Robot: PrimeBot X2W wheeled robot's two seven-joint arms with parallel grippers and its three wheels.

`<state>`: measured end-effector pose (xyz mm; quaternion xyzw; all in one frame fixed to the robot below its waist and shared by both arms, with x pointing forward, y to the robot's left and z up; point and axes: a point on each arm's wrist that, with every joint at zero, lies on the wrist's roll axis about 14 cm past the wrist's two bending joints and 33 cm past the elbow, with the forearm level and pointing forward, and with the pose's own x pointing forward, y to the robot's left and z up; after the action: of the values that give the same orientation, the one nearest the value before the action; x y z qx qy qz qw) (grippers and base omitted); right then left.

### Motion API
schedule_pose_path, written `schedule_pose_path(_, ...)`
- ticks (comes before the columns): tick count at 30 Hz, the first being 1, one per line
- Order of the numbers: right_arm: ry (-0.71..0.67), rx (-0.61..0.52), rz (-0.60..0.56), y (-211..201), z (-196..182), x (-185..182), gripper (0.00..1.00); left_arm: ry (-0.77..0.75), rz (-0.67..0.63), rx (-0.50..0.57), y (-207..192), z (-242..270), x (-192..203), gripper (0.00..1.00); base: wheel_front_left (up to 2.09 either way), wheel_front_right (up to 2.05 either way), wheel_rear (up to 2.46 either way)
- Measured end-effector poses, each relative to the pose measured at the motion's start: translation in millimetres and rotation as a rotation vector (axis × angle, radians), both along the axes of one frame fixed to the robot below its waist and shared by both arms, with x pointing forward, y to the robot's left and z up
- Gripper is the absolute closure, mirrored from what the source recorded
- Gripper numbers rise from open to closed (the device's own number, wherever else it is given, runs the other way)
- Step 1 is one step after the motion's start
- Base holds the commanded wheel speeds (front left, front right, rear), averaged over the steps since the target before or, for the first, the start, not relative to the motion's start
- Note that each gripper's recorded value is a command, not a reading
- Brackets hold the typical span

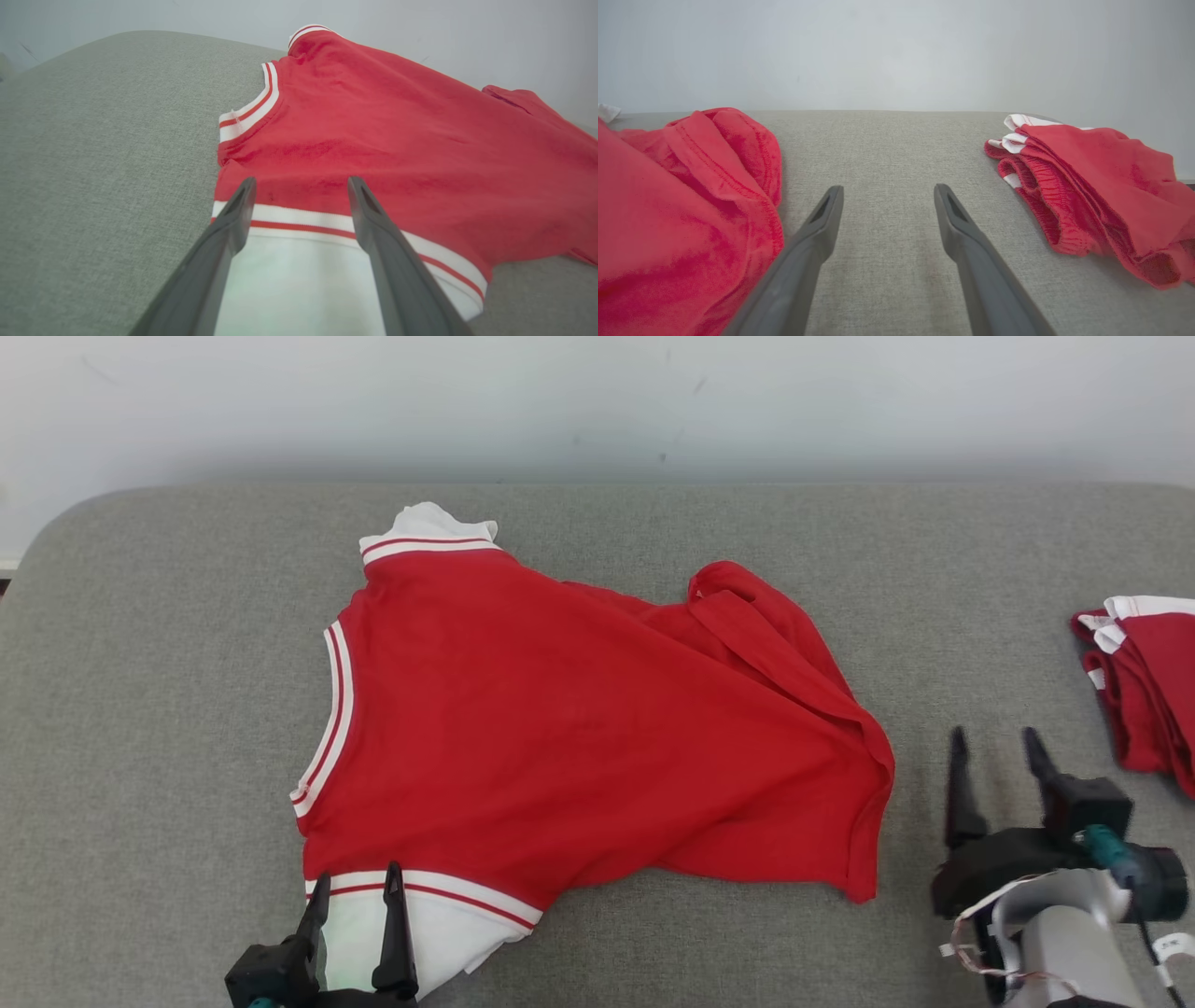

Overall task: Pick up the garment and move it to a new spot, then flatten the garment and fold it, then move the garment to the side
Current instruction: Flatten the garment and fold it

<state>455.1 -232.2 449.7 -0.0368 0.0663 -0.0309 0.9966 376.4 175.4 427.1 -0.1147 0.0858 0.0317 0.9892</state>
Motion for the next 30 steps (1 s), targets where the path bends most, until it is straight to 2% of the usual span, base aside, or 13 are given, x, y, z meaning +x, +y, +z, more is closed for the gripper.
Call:
schedule_pose_path(9,-0.012,0.05,0.207,73.3,-1.4,-30.5,0.0,-0.028,-0.011,0.002,-2.1,9.0,-0.6,0.0,0.0,0.0,0.0)
schedule_pose_path(14,0.05,0.074,0.29,101.2,-21.2,-61.4,0.0,-0.034,-0.015,0.0,-3.4,11.1,-4.4,0.0,0.0,0.0,0.0)
schedule_pose_path(20,0.126,0.081,0.272,94.4,-44.3,-79.1,0.0,-0.037,-0.029,-0.003,-7.3,11.7,-3.1,0.0,0.0,0.0,0.0)
schedule_pose_path(30,0.152,0.053,0.235,80.6,-52.5,-74.1,0.0,-0.024,-0.03,-0.005,-7.1,7.2,-4.2,0.0,0.0,0.0,0.0)
